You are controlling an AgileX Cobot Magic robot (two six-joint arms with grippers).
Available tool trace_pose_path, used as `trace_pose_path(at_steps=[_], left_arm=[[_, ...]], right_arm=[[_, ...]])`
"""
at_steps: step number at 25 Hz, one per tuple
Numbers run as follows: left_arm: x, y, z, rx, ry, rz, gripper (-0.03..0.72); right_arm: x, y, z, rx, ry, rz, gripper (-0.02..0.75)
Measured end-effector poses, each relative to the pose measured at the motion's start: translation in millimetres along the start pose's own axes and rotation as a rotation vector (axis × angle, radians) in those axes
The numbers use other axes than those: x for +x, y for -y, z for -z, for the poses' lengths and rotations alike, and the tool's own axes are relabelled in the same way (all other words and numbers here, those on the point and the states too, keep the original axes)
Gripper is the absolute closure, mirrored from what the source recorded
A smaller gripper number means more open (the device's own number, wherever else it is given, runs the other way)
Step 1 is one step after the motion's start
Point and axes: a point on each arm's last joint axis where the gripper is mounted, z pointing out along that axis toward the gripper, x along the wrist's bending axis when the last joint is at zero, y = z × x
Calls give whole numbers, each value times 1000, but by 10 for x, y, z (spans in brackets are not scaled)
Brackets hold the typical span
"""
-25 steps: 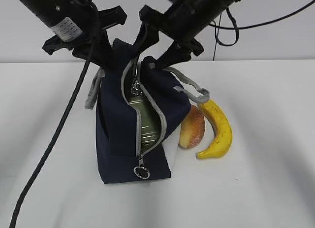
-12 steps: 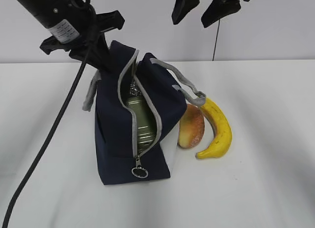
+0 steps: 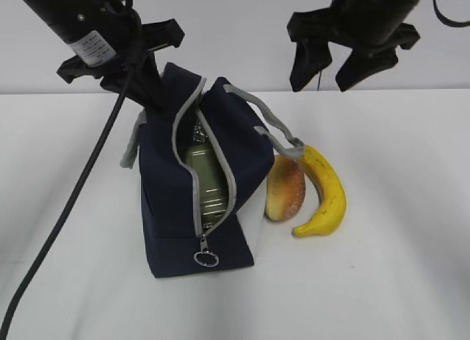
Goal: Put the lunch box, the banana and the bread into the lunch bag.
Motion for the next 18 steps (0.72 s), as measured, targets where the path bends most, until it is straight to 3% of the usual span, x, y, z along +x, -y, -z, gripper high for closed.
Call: trace_pose_path(at_steps=[11, 18], left_arm=[[1, 3, 0, 3, -1, 0, 688], [1, 5, 0, 5, -1, -1, 688]], right_arm=[[-247, 806, -464, 92, 111, -113, 177], [-312, 824, -563, 25, 150, -95, 177]])
